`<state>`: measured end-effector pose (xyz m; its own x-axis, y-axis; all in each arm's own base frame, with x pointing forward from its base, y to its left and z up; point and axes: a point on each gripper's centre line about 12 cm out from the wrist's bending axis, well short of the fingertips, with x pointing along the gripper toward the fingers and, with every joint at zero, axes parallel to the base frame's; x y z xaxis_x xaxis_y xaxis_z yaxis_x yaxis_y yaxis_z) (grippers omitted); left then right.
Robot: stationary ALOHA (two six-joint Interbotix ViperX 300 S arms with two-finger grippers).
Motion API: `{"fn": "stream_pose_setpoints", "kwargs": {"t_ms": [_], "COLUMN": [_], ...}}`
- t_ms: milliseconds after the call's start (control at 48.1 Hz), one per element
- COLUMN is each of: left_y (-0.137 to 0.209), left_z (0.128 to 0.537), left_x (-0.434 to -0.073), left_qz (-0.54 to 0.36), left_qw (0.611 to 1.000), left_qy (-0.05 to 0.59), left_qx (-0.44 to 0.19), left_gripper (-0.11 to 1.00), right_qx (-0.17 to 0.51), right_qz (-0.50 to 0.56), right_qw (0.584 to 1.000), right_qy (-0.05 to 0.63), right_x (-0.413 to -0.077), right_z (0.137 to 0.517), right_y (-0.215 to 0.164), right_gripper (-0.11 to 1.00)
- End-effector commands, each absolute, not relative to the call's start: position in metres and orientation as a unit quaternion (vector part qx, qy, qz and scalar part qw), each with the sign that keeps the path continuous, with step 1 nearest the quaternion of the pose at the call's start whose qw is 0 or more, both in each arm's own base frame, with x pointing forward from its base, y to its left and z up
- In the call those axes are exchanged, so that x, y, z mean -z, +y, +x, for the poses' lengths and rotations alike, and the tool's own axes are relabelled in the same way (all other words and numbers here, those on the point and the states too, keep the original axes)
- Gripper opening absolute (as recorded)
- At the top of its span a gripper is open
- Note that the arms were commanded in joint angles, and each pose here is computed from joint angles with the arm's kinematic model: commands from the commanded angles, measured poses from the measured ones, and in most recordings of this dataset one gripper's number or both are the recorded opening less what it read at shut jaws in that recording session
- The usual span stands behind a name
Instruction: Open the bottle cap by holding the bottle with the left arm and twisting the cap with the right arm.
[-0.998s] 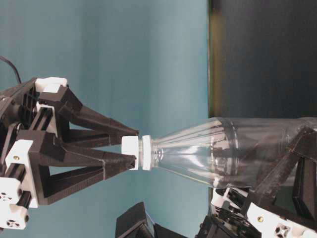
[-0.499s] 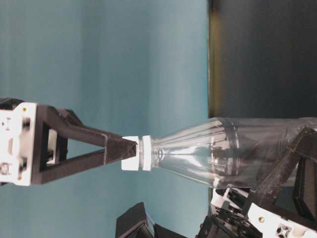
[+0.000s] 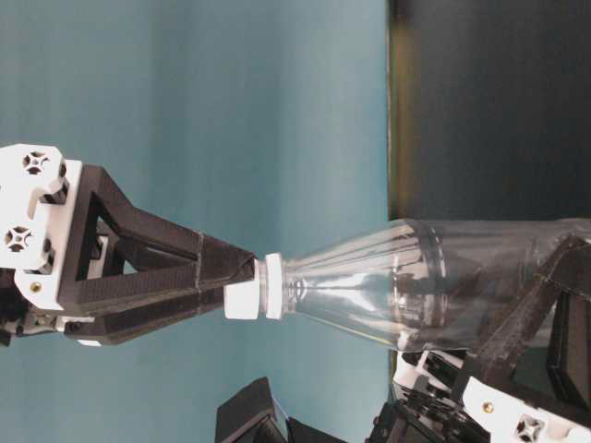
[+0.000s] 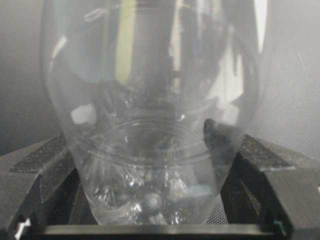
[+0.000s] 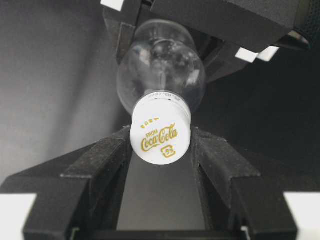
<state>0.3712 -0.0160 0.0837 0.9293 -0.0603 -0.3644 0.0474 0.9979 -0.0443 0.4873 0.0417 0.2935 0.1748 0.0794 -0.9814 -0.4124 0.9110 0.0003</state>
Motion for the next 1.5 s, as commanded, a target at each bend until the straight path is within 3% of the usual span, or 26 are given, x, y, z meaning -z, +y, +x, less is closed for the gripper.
{"fn": "stream_pose_setpoints", "kwargs": {"t_ms": [0,333,374,520,561,1060,1475], "left_y": [-0.018,-0.017,-0.017,-0.018,-0.017,-0.016,-0.015], "left_z": [0.373,0.373,0.373,0.373,0.373,0.372,0.373], "left_x": [-0.087,-0.086,-0.086,-0.086,-0.087,-0.086,-0.086], "left_qz": [-0.018,-0.016,-0.016,-0.016,-0.016,-0.016,-0.019], "left_qw": [0.983,0.983,0.983,0.983,0.983,0.983,0.983], "left_qy": [0.179,0.182,0.181,0.182,0.180,0.182,0.182], "left_qx": [0.031,0.030,0.030,0.031,0.030,0.028,0.027], "left_gripper": [0.82,0.82,0.82,0.82,0.82,0.82,0.82], "right_qx": [-0.172,-0.165,-0.164,-0.152,-0.149,-0.104,-0.081], "right_qz": [-0.145,-0.139,-0.137,-0.129,-0.125,-0.069,-0.038], "right_qw": [0.758,0.763,0.763,0.768,0.770,0.829,0.875], "right_qy": [0.612,0.609,0.610,0.609,0.608,0.546,0.476], "right_x": [-0.297,-0.301,-0.301,-0.308,-0.311,-0.382,-0.379], "right_z": [0.487,0.482,0.481,0.474,0.472,0.432,0.414], "right_y": [0.053,0.052,0.052,0.050,0.051,0.051,0.048], "right_gripper": [0.38,0.38,0.44,0.80,0.84,0.82,0.82]}}
